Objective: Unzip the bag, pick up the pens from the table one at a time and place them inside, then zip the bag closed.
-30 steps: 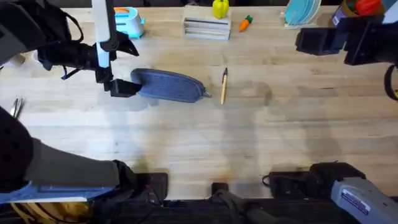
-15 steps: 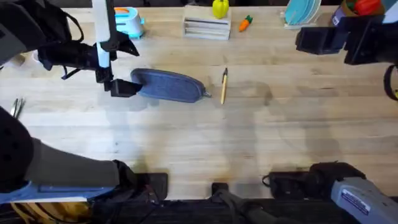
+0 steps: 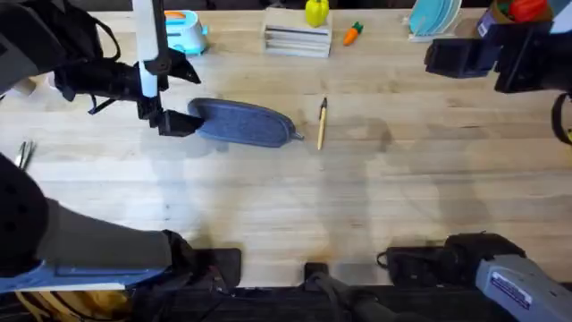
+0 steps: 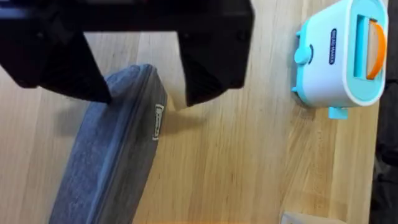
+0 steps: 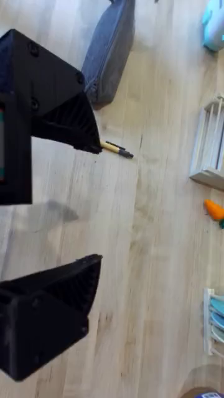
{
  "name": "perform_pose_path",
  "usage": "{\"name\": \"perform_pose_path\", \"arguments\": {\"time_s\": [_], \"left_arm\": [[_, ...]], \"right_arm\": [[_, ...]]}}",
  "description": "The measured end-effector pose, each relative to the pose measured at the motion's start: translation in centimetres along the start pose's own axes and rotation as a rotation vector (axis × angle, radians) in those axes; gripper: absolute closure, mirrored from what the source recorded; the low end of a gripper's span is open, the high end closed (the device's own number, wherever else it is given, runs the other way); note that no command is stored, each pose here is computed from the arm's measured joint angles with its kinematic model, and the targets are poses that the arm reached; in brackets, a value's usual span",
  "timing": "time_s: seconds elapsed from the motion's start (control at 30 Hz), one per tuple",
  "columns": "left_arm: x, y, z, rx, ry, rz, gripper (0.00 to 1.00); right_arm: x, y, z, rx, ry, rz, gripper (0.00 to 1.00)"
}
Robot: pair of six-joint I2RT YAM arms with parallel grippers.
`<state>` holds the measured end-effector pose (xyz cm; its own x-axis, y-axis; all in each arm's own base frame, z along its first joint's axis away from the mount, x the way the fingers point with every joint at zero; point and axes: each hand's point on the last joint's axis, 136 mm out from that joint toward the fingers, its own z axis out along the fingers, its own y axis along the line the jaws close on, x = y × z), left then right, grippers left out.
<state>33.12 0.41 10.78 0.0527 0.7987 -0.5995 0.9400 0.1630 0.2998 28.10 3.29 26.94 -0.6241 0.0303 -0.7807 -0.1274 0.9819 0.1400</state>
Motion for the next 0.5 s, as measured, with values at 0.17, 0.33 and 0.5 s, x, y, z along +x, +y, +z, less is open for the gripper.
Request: {"name": "perform_pose_path", "arguments": {"time_s": [0.17,0.33,0.5], "left_arm": [[-0.03,-0.16,0.0,0.006,-0.001,-0.004,0.506],[-0.02,-0.22,0.01,0.009,-0.001,-0.003,0.951],[-0.02,-0.22,0.01,0.008,0.0,-0.003,0.956]], "right_arm": [[0.0,0.0,0.0,0.0,0.0,0.0,0.004],[0.0,0.0,0.0,0.0,0.0,0.0,0.004],[0.02,0.03,0.0,-0.002,0.001,0.004,0.004]]}}
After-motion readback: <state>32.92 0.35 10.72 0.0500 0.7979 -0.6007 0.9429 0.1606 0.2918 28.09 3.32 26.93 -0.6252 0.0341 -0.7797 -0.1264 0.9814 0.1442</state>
